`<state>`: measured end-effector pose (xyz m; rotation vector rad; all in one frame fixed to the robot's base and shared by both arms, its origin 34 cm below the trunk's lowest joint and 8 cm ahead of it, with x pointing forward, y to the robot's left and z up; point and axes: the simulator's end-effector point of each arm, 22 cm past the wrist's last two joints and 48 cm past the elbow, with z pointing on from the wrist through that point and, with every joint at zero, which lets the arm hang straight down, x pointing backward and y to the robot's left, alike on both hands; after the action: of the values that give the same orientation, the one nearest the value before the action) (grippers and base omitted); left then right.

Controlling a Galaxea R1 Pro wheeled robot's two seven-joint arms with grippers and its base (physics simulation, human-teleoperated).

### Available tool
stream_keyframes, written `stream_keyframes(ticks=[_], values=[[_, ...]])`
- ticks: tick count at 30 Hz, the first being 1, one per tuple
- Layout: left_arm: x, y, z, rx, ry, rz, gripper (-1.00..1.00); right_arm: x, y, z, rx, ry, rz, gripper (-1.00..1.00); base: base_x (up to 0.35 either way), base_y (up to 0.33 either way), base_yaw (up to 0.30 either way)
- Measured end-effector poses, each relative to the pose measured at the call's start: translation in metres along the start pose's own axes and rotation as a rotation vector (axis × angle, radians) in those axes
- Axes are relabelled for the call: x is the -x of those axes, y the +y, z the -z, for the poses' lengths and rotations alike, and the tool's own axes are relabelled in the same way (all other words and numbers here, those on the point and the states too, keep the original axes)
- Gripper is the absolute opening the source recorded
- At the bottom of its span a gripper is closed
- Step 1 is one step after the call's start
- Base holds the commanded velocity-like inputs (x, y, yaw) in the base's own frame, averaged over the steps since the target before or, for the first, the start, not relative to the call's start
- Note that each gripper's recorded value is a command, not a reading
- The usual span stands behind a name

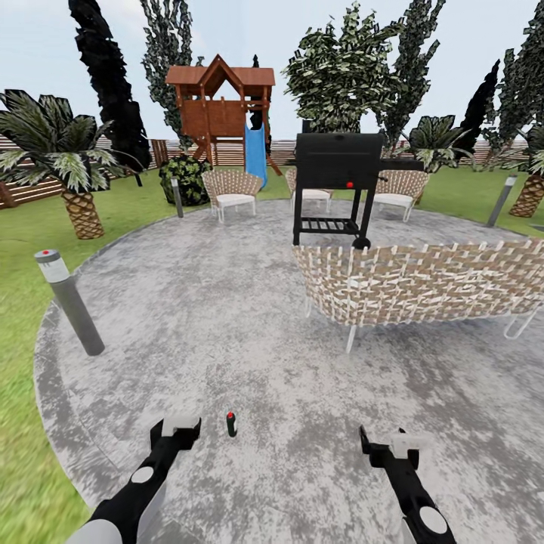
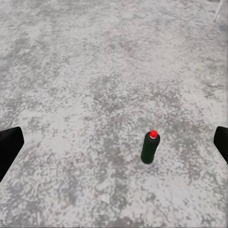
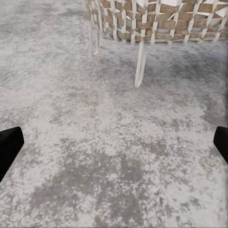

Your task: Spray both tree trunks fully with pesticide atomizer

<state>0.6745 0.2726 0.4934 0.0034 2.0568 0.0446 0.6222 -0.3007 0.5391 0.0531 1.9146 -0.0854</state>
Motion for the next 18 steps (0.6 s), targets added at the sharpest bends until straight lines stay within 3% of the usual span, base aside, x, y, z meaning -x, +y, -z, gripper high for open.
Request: stream_keyframes(ticks=[18], values=[[-0.0020,-0.0007,0.0005,-0.001,0.003,0.000,1.00,-0.0014,-0.0031,0.0004,-0.007,0.003,-0.002,1.00,0.213,-0.152,0.000]])
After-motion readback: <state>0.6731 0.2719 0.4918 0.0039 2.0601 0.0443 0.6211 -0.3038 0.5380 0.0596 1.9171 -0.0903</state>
